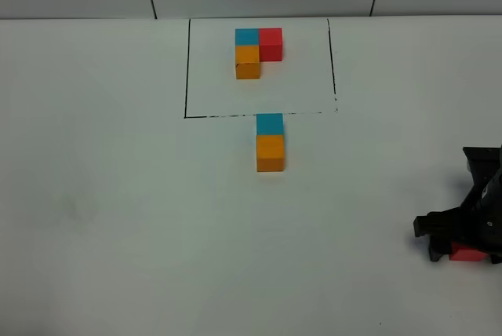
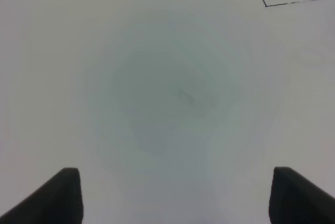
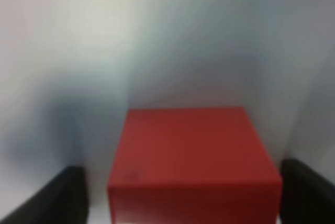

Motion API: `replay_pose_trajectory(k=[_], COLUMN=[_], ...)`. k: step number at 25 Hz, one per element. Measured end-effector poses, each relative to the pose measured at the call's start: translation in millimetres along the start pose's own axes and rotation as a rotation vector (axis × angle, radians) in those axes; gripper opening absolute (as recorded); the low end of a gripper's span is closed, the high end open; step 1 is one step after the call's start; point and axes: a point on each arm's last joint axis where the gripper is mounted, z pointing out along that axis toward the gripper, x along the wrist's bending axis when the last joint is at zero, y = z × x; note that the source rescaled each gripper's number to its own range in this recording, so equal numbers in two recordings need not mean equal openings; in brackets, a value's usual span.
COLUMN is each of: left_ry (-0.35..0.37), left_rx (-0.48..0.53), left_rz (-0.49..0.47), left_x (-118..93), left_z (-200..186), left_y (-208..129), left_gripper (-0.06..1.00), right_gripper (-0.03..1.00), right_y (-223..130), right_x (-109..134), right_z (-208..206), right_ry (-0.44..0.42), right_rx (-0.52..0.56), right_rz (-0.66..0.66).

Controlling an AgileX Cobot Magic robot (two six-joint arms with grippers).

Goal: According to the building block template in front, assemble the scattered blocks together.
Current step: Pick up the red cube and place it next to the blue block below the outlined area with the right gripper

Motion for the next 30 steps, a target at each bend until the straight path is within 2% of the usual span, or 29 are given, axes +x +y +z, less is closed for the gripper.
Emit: replay_pose_trajectory(k=[1, 4, 5, 8, 10, 14, 18, 23, 30], left_ry=[0.000, 0.000, 0.000, 0.000, 0.000, 0.000, 0.000, 0.000, 0.000], left_rx=[0.000, 0.000, 0.000, 0.000, 0.000, 0.000, 0.000, 0.000, 0.000], left_rz=[0.000, 0.000, 0.000, 0.000, 0.000, 0.000, 0.000, 0.000, 0.003], left_x=[0.0, 0.0, 0.0, 0.0, 0.0, 0.0, 0.0, 0.0, 0.0], left_z=[0.0, 0.0, 0.0, 0.0, 0.0, 0.0, 0.0, 0.0, 0.0], left_y=[0.0, 0.0, 0.0, 0.0, 0.0, 0.0, 0.0, 0.0, 0.0], left_gripper=[0.66, 0.66, 0.66, 0.66, 0.66, 0.66, 0.66, 0.66, 0.66], right_gripper=[0.39, 0.02, 0.00, 0.00, 0.00, 0.00, 0.00, 0.00, 0.00], right_y=[0.3, -0.1, -0.1, 6.3, 15.7, 38.1, 65.8, 105.5, 148.9], right_x=[0.1, -0.1, -0.3, 0.3, 5.6, 24.8, 49.1, 83.4, 134.3], right_z=[-0.2, -0.1, -0.8, -12.6, -32.1, -65.9, -76.7, -73.7, -61.6], right_ry=[0.000, -0.002, -0.005, -0.039, -0.082, -0.173, -0.199, -0.197, -0.157], right_rx=[-0.001, 0.004, 0.008, -0.003, -0.063, -0.153, -0.082, 0.045, 0.035], right_rz=[0.001, 0.001, -0.003, -0.080, -0.217, -0.636, -0.990, -1.204, -1.421])
